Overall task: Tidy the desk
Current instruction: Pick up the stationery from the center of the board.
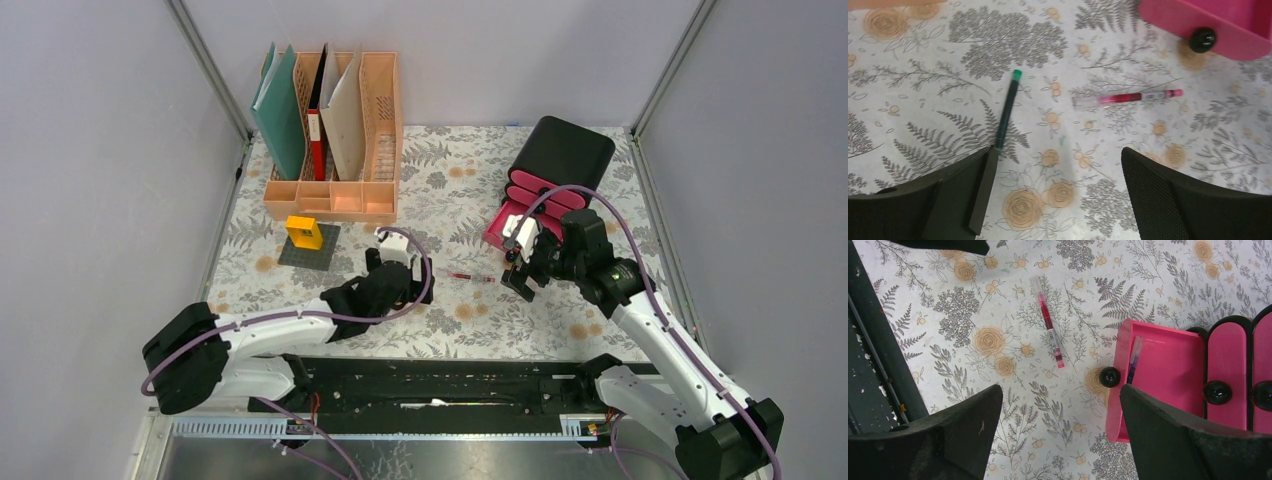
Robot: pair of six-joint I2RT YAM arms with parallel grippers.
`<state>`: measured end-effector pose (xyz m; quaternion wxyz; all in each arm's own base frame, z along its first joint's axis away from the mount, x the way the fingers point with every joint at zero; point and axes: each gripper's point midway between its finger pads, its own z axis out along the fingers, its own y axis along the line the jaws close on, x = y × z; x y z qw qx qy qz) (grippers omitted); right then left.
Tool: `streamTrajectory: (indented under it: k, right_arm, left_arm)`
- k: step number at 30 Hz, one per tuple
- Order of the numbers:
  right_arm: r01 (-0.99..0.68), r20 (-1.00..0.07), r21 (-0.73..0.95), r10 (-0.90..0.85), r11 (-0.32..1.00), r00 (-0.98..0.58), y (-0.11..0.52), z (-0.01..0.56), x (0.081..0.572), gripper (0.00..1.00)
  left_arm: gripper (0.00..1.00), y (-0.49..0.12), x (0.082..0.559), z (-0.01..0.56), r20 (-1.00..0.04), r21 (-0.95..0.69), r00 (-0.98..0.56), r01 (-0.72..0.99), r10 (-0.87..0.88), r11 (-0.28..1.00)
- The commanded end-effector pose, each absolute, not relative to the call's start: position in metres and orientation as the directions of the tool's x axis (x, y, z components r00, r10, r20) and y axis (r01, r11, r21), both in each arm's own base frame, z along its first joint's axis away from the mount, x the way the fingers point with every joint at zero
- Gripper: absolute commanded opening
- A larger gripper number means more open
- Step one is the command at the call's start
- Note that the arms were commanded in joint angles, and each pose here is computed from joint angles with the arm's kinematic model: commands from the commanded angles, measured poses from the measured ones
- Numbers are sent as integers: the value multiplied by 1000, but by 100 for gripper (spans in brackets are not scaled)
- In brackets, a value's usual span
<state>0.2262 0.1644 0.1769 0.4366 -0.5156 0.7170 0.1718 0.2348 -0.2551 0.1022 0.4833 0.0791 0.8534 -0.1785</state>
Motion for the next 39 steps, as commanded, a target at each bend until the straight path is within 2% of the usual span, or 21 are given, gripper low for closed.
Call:
streamTrajectory:
  k: [1, 14, 19, 28, 36, 39]
  right_arm:
    - [-889, -802, -226, -594, 399, -62, 163, 177, 229, 94]
    - [-897, -788, -214, -611, 386, -75, 163, 166, 229, 95]
    - [-899, -787, -213, -613, 382, -74, 163, 164, 228, 95]
    - [-903, -785, -209, -615, 376, -74, 163, 163, 227, 95]
    - [-905, -786, -209, -614, 371, -70, 164, 163, 226, 95]
    - [-905, -786, -208, -614, 371, -71, 164, 163, 226, 95]
  left_arm:
    - [99, -256, 248, 102, -832, -258, -551, 286, -62, 923]
    - [99, -248, 274, 48, -741, -176, -671, 213, 13, 961]
    - [93, -245, 286, 33, -716, -127, -697, 186, 40, 974]
    - [73, -238, 308, 30, -707, -124, -707, 152, 20, 981]
    - [35, -233, 307, 11, -652, -124, -758, 149, 33, 981]
    - [27, -234, 303, 8, -641, -131, -767, 156, 36, 979]
